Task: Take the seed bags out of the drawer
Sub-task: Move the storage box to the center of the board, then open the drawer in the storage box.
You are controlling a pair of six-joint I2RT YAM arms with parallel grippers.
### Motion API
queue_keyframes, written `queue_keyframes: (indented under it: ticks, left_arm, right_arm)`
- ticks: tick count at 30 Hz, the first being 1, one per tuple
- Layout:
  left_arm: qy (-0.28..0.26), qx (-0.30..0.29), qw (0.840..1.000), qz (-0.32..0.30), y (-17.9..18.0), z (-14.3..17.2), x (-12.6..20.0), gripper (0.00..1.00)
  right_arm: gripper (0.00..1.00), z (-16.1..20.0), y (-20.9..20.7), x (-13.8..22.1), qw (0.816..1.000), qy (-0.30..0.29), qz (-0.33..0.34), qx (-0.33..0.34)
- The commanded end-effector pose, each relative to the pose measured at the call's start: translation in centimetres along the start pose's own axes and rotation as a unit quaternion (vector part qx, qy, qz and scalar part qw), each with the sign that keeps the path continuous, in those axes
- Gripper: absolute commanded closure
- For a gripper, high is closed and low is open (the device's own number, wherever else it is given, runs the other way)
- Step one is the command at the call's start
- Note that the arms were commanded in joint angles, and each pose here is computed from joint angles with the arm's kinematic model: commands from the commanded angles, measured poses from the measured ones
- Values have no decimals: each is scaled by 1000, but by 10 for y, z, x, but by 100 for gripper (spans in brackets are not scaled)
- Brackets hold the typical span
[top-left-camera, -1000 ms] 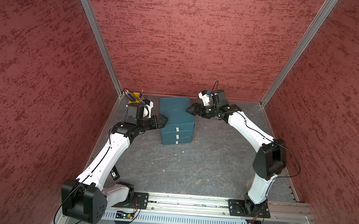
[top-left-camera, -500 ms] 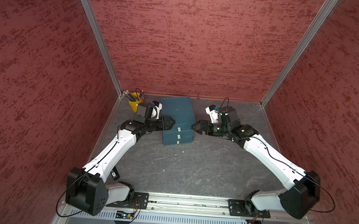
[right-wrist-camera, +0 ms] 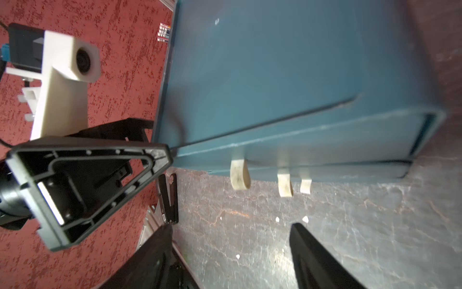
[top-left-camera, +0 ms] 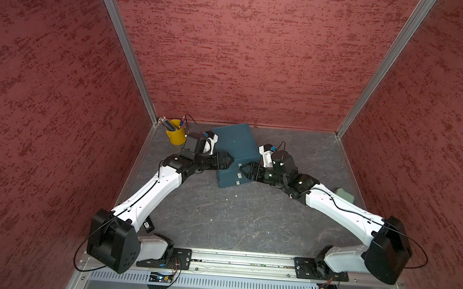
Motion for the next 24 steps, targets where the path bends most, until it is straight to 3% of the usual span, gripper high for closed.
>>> queue_keyframes:
  ticks: [1, 7, 24]
  left_arm:
    - [-29, -19, 999, 20, -12, -14, 10, 0]
    - [-56, -7, 998, 18, -2, -30, 17, 0]
    - [-35, -5, 999, 19, 9, -41, -1, 3]
  right_arm:
    - [29, -5, 2, -12, 999, -39, -9, -23]
    - [38, -2, 1, -19, 996, -63, -23, -56]
    - [60, 2, -10, -39, 990, -92, -29, -106]
Point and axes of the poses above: each gripper's point midway between its finger pads, its own x axis back along the fingers, its own y axis along the line the jaws close on, z = x × y, the point moved 8 cm from there along x, back along the fingers, and after that the axes turned 10 degrees about x, right-handed, at the moved point
